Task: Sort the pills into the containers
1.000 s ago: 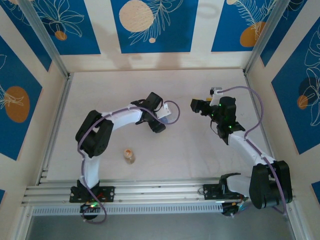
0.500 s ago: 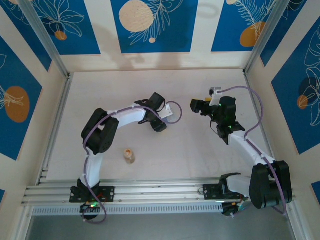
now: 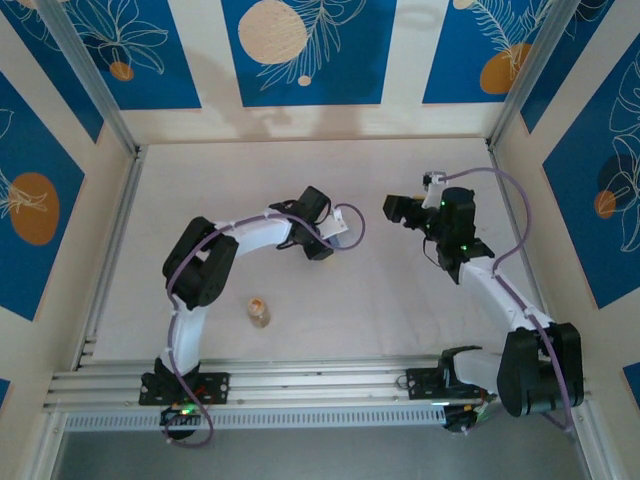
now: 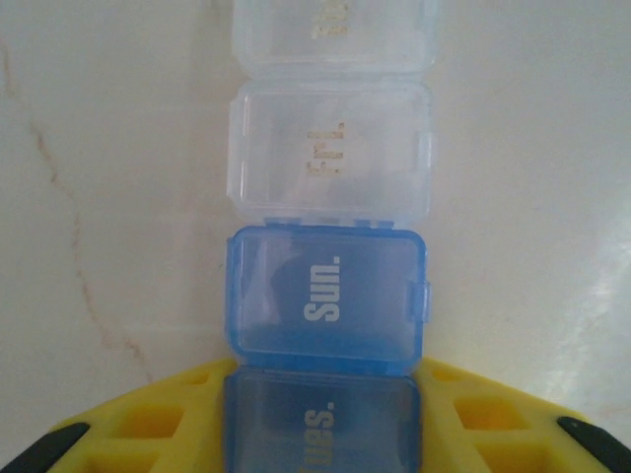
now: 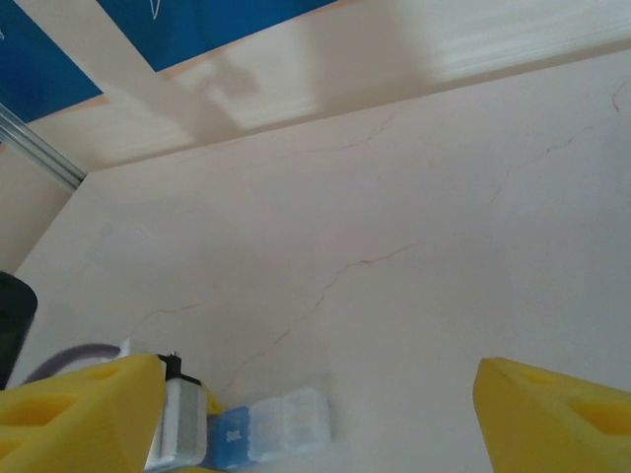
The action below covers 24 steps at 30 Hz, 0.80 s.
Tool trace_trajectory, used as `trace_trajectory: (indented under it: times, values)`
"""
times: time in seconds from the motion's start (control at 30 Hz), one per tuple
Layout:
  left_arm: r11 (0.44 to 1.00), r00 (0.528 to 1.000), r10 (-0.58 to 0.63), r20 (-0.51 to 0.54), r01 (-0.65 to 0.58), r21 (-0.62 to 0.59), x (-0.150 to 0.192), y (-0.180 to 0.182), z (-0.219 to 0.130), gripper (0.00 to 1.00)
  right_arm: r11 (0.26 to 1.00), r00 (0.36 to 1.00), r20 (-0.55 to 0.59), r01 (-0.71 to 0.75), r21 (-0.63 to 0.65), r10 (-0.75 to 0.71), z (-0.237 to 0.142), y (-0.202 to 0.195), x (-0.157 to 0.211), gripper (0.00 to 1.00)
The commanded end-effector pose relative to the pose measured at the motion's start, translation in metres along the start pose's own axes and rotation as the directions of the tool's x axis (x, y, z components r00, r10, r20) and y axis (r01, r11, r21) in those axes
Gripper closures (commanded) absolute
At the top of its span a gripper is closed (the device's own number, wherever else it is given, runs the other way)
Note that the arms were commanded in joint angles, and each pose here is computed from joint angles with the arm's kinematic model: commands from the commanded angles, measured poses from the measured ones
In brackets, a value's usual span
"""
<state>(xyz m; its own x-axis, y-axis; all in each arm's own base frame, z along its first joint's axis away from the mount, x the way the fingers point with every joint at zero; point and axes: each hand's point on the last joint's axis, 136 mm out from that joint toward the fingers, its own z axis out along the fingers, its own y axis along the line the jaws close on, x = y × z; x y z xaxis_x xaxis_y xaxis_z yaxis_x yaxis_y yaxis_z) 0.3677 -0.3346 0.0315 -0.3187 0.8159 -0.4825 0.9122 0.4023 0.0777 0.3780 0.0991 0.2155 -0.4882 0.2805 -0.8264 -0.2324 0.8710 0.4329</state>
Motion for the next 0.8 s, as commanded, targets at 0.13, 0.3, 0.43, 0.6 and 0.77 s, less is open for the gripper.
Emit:
trace_trajectory:
  times: [0.13,0.3,0.43,0.6,0.77]
  values:
    - [0.995,0.956,0.092,0.277,-0.096,0.000,-0.046,-0.017,-0.052,0.66,0.985,0.974,-0.154,-0.172,-0.009,0.169,-0.013,0.013,-0.007,0.21]
    - [0.985,0.881,0.168,0.443,-0.139,-0.098,-0.065,-0.017,-0.093,0.68,0.976,0.932,-0.304,-0.216,-0.030,0.197,-0.020,0.031,-0.006,0.23]
    - [0.976,0.812,0.219,0.542,-0.177,-0.129,-0.071,-0.027,-0.121,0.67,0.952,0.885,-0.422,-0.276,-0.131,0.198,-0.021,0.055,0.002,0.27]
    - [0.968,0.785,0.249,0.567,-0.219,-0.123,-0.067,-0.039,-0.131,0.67,0.921,0.828,-0.548,-0.299,-0.251,0.119,-0.024,0.087,0.018,0.28]
    - [0.965,0.787,0.258,0.560,-0.235,-0.114,-0.059,-0.044,-0.130,0.67,0.893,0.790,-0.612,-0.297,-0.339,0.031,-0.026,0.111,0.031,0.29]
